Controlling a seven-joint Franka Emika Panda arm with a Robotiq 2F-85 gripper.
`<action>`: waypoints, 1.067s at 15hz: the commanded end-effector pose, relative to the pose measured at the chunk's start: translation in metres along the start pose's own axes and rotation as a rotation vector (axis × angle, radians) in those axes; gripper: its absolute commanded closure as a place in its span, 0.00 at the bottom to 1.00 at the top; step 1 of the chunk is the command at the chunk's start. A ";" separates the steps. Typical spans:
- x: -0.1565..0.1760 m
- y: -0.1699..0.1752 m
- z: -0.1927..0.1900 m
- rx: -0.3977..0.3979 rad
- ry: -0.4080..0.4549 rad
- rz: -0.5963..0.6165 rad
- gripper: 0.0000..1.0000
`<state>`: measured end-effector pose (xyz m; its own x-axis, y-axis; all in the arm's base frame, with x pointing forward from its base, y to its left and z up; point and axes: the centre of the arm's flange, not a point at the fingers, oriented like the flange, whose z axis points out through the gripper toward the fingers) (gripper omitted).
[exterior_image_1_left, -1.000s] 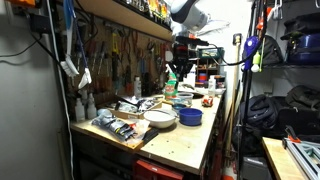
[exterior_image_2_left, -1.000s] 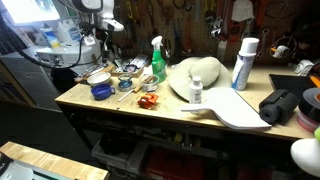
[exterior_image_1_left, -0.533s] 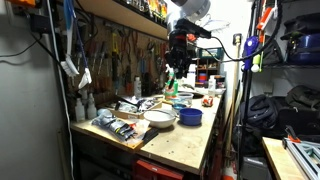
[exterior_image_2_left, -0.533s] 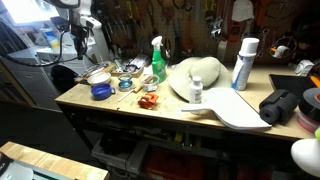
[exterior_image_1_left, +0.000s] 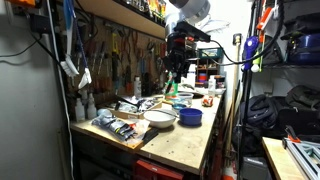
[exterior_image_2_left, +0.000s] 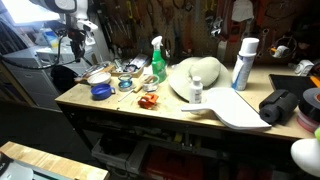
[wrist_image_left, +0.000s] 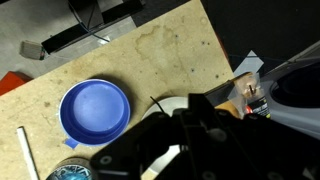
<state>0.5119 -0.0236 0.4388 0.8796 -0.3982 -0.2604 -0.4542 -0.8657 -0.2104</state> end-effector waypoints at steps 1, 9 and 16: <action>-0.015 -0.007 0.026 0.005 0.018 -0.099 0.97; -0.021 -0.049 0.093 -0.074 0.049 -0.232 0.97; -0.003 -0.050 0.126 -0.193 0.069 -0.153 0.97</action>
<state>0.5098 0.0600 0.3429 0.9586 -0.2192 -0.1816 -0.2409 -0.9646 -0.1074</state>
